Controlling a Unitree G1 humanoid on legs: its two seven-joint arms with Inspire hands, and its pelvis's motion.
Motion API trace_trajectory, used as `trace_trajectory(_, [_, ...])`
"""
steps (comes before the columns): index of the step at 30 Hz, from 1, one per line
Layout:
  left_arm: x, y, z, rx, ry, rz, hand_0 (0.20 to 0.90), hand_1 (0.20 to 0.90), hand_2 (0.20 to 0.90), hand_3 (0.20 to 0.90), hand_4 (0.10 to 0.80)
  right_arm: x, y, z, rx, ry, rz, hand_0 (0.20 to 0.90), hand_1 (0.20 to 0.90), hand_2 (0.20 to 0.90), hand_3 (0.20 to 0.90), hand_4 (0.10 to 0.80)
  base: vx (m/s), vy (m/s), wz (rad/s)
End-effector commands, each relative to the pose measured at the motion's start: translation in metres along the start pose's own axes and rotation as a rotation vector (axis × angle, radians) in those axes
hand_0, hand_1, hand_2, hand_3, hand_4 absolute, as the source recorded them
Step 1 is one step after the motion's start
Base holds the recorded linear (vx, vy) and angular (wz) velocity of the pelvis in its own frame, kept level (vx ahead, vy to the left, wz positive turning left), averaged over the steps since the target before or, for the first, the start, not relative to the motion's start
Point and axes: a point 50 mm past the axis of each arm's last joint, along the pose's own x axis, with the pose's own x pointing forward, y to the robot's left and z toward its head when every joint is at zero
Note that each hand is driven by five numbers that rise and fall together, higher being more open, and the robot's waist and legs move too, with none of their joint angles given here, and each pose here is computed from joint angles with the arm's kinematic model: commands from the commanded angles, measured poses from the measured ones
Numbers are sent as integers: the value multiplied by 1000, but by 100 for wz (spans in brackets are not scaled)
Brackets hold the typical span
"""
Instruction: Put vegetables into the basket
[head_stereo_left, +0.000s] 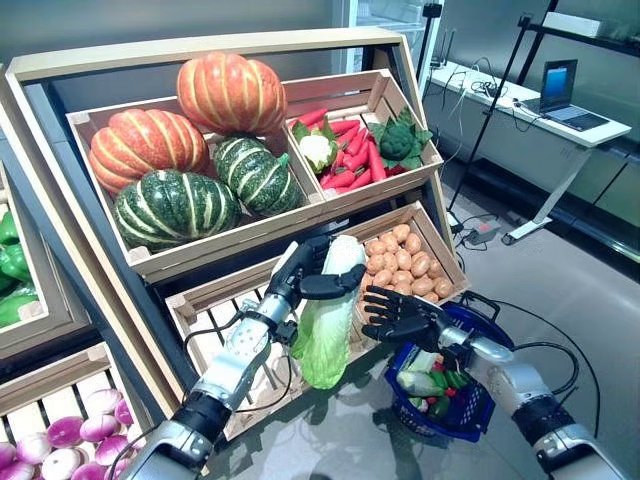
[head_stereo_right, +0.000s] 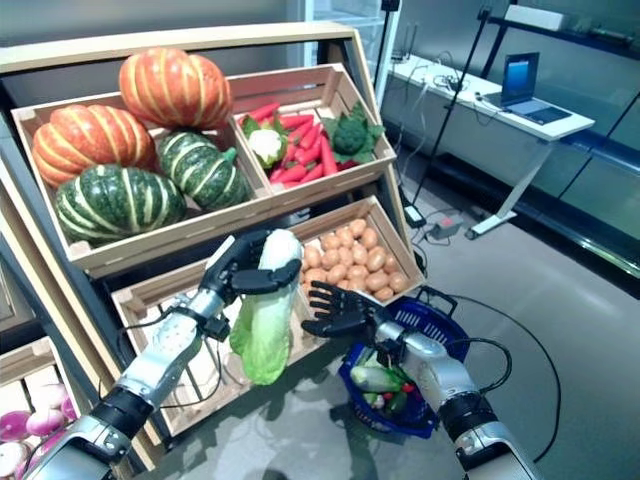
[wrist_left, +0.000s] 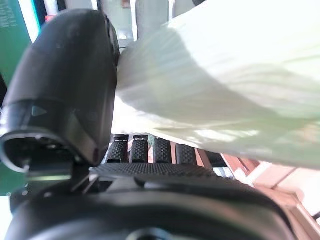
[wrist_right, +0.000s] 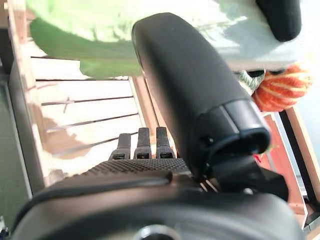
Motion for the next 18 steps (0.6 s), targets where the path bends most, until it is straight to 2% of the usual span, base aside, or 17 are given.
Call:
trace_trajectory(1, [24,-26,55,-82,-286,-126,300,300,300,300,400,27,22,56,-38,-157,127,900,900,900,900,800,0,0,0])
trace_trajectory(18, [31,-78,79,-333,-358,-377,300,300,300,300,400,58,47,52,77,-16,268,900,900,900,900,800,4,-3,5])
